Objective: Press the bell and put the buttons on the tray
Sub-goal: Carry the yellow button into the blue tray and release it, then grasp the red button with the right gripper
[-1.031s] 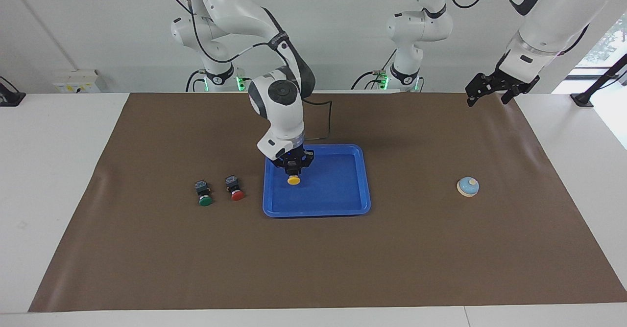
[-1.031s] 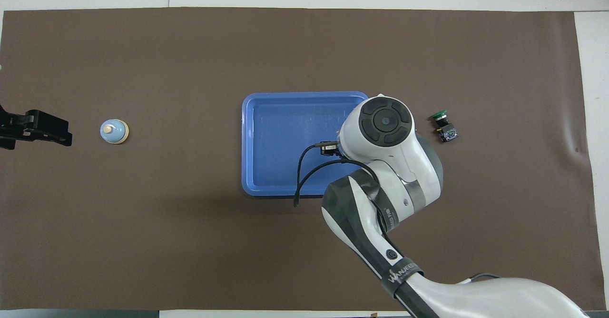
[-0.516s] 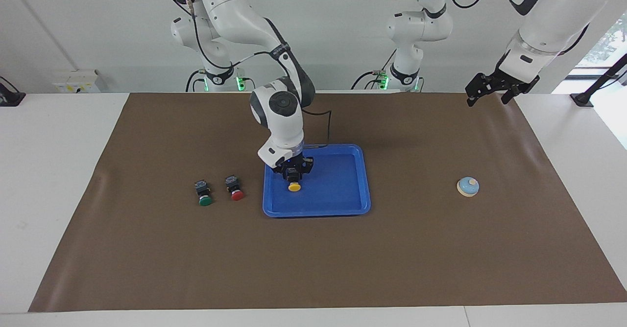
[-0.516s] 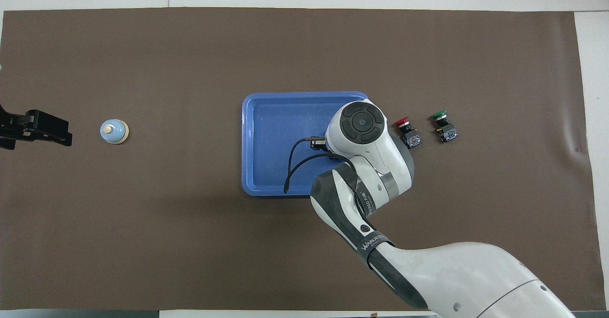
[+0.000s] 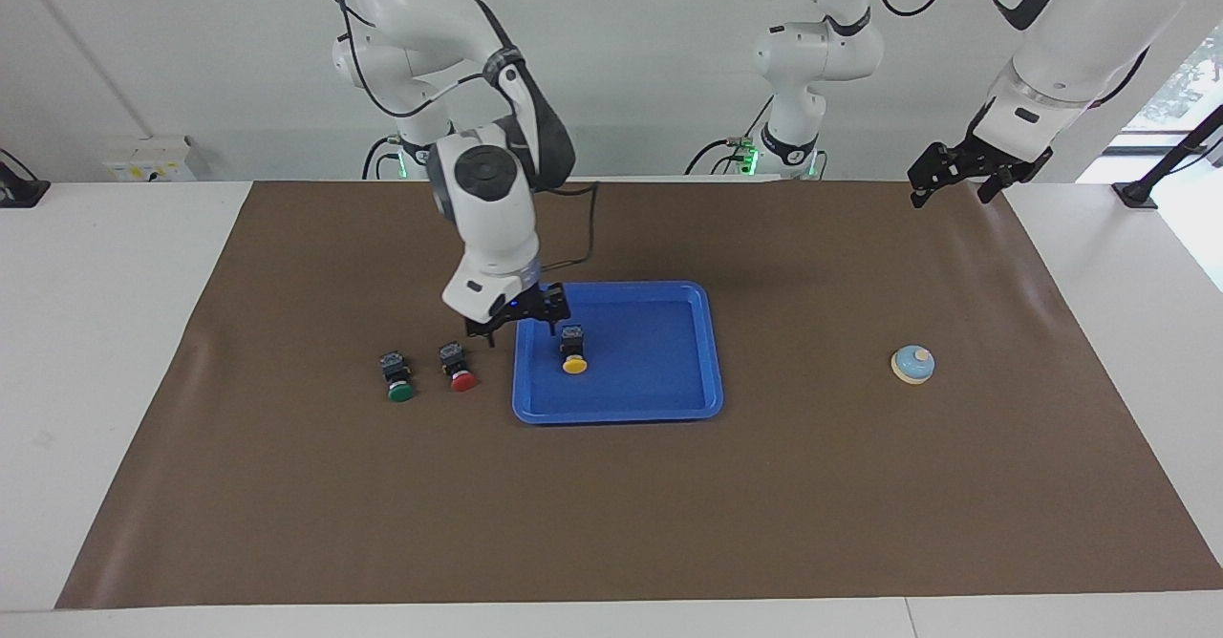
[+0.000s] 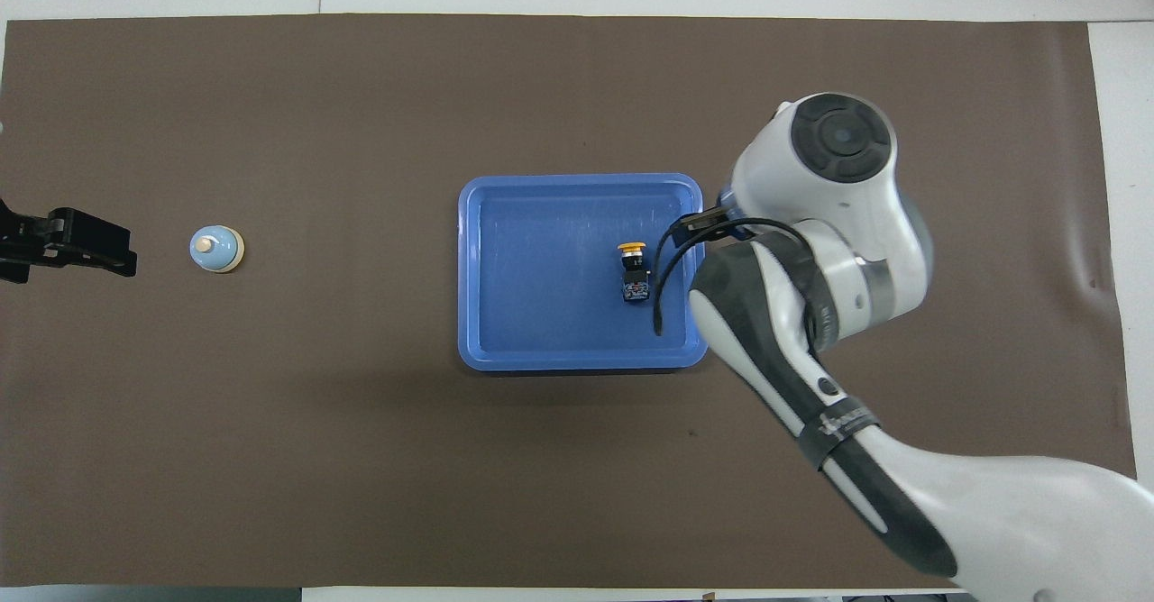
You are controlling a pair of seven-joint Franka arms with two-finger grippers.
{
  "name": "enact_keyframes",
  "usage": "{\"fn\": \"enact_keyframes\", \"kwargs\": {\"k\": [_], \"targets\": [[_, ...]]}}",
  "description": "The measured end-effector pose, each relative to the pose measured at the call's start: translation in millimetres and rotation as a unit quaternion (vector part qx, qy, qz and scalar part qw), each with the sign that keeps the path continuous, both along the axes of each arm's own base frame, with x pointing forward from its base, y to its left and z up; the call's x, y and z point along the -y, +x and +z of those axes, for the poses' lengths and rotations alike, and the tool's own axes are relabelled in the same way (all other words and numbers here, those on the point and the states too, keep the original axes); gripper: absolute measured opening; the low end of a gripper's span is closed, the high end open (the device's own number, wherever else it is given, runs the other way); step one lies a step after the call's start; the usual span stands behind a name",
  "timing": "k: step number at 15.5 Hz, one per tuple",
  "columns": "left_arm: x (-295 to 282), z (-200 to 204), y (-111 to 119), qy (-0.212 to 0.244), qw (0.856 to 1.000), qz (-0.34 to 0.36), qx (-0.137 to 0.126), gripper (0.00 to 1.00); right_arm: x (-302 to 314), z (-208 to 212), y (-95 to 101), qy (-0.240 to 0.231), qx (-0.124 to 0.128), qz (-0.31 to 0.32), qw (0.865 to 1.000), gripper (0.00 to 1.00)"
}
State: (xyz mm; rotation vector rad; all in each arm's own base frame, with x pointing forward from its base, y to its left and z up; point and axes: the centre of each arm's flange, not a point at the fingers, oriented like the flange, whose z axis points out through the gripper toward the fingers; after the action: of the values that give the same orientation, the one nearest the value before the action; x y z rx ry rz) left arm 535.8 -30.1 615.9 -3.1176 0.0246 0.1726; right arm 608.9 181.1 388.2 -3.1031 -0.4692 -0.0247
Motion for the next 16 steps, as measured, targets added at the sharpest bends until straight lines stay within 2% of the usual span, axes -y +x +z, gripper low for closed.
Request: {"fn": "enact_keyframes", "kwargs": {"k": [3, 7, 10, 14, 15, 16], "targets": [[0.0, 0.0, 0.0, 0.0, 1.0, 0.0, 0.0, 1.0, 36.2, -13.7, 5.6, 0.001, -0.004, 0.055, 0.998, 1.0], [0.0, 0.0, 0.0, 0.0, 1.0, 0.0, 0.0, 1.0, 22.1, -58.3, -13.6, 0.006, 0.03, 0.108, 0.994, 1.0], [0.0, 0.0, 0.0, 0.0, 1.0, 0.0, 0.0, 1.0, 34.2, -85.1, -26.6, 0.004, 0.027, 0.116, 0.993, 0.99], [0.0, 0.0, 0.0, 0.0, 1.0, 0.0, 0.0, 1.0, 43.5, -90.5, -29.6, 0.002, 0.022, 0.112, 0.993, 0.95], [0.0, 0.0, 0.0, 0.0, 1.0, 0.0, 0.0, 1.0, 44.9, -92.2, -30.8, 0.002, 0.02, 0.111, 0.994, 0.89], [0.0, 0.0, 0.0, 0.0, 1.0, 0.0, 0.0, 1.0, 45.9, -94.1, -32.3, 0.002, 0.017, 0.111, 0.994, 0.78]]}}
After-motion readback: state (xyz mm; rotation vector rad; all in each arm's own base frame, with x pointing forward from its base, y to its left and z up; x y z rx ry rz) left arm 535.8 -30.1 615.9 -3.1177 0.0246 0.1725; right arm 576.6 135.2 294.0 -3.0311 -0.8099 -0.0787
